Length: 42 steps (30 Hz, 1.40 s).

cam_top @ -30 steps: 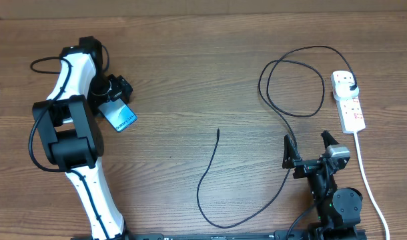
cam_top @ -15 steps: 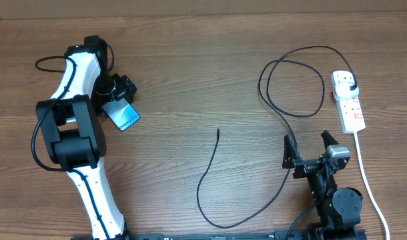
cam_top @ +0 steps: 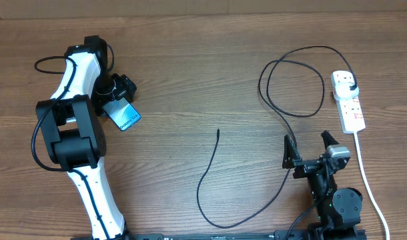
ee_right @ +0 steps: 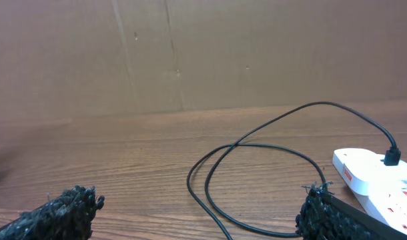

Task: Plug charger to phone and switch on socket
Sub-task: 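Close the left gripper on the phone's sides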

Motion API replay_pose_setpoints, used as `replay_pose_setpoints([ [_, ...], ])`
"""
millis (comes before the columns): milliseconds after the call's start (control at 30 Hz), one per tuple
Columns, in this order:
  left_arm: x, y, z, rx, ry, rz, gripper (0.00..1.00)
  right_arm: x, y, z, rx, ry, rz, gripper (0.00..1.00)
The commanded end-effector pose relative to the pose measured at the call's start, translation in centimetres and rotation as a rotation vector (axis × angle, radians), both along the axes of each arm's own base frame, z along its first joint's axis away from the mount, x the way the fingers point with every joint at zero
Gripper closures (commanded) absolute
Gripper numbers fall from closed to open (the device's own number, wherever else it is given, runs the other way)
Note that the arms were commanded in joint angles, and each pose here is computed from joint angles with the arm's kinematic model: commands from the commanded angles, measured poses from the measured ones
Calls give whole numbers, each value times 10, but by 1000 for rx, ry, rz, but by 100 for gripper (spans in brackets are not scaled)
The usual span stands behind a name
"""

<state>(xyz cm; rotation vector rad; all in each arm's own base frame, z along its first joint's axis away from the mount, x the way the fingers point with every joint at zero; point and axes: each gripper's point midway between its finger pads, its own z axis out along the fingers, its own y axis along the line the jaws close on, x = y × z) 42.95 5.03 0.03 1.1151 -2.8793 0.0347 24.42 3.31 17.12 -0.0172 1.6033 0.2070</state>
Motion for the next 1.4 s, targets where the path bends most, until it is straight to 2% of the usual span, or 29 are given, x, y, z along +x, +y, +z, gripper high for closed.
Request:
replay_pose_setpoints([
  [0,-9,-7,-13,-14,38,29,0,0,-1,-2,-4,-4,-5,0],
  [433,-8,-7,-14,-13,37,27,0,0,-1,-2,-4,-4,-5,0],
  [667,-8,-9,-14,-12,36,23,6,0,-1,-2,-4,-4,-6,0],
  [1367,-7,-12,-14,-12,36,16,11,0,-1,-2,-4,-4,-5,0],
])
